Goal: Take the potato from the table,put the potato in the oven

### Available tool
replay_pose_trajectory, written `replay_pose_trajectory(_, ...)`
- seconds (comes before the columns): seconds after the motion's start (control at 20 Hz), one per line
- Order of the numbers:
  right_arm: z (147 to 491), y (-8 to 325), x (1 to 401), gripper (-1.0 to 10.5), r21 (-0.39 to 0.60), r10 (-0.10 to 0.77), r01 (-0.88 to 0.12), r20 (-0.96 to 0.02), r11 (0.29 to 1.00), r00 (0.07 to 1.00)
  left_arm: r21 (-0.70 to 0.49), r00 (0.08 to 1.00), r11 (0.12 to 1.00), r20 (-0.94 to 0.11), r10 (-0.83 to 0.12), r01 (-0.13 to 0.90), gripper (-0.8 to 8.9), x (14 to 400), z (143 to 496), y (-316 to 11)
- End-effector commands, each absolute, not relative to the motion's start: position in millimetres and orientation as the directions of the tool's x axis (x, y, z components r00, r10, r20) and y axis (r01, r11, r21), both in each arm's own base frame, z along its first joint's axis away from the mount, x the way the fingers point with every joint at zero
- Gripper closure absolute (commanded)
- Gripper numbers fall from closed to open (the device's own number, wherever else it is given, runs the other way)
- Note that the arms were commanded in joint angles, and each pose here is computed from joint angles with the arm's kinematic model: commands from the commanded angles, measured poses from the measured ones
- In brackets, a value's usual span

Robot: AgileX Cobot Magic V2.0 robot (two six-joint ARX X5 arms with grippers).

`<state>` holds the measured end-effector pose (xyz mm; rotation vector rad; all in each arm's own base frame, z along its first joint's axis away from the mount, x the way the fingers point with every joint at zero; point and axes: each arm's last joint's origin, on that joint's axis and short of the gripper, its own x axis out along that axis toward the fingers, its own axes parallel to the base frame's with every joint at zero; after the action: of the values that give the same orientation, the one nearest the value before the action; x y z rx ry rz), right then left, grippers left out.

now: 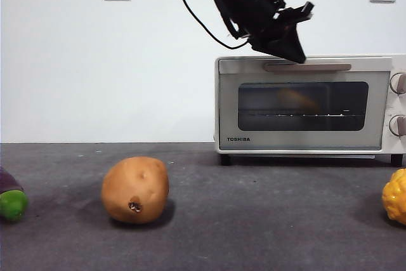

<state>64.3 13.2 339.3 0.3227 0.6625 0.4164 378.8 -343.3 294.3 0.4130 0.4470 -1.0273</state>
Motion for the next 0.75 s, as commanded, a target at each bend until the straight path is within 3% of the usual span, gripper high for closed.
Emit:
replay_pose_trajectory(0.05,353,13,49,9.5,0.393,0.458,-0.283,-0.484,0.875,0.746,0.052,0.396,0.480,-0.645,-0.654,0.876,8.22,382,259,-345)
replay_pose_trajectory(0.45,392,10,5,9.5,0.321,0.341,-0.200,-0.478,0.926,0.810,-0.002,0.354,0.498,-0.700,-0.620,0.867,8.21,376,253,-343)
replay_pose_trajectory(0.75,422,10,-31,9.5,0.288,0.319,-0.215,-0.390,0.933,0.864,-0.021,0.317,0.493,-0.740,-0.593,0.870,8.21,371,249,-342)
